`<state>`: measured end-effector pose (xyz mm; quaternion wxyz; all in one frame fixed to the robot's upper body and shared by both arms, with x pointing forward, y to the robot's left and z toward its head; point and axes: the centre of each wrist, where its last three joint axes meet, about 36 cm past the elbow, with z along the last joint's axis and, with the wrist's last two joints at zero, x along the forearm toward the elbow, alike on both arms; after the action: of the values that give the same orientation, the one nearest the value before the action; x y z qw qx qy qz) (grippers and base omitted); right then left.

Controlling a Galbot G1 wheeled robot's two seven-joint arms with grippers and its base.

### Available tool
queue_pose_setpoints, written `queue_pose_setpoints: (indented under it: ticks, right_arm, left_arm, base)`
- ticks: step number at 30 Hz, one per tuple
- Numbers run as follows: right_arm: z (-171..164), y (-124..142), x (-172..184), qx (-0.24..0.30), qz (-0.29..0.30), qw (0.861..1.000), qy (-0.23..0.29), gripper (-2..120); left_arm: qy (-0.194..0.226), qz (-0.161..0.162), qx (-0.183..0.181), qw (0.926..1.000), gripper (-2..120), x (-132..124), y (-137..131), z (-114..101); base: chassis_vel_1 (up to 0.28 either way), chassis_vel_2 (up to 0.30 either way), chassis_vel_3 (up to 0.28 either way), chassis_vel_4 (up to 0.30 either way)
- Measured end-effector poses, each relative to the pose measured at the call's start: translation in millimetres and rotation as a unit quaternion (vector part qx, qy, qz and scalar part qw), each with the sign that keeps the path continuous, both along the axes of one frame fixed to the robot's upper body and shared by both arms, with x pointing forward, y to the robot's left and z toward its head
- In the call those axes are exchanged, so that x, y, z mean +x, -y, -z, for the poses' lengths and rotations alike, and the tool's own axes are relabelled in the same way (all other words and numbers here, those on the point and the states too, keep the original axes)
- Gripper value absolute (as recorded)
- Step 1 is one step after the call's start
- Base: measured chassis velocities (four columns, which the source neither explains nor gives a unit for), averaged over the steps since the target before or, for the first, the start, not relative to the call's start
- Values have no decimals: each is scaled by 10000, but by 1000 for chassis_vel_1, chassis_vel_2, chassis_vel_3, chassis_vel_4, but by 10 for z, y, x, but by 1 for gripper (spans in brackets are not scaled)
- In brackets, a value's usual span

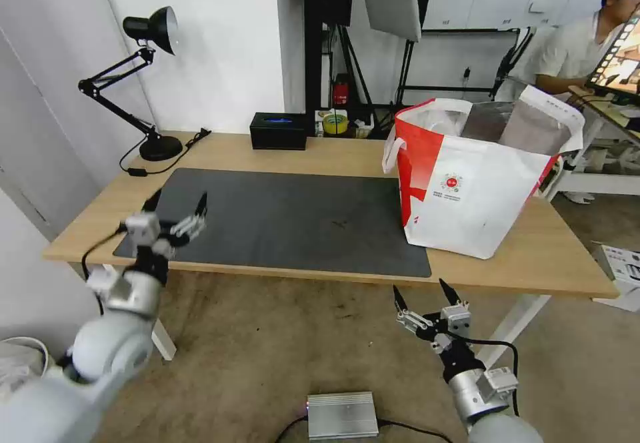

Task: Pick up the trash from the table and place it into the takeout bag.

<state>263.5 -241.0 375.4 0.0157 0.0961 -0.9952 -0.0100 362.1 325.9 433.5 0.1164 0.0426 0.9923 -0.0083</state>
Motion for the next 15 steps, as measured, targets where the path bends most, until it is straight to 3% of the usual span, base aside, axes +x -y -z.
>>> queue_pose_setpoints:
  ticks: [15]
  right_arm:
    - [0,0,0,0,0,10000,0,100]
  left_arm:
    - [-318,-51,7,9995,100,-467,118,359]
  base:
    - [0,0,0,0]
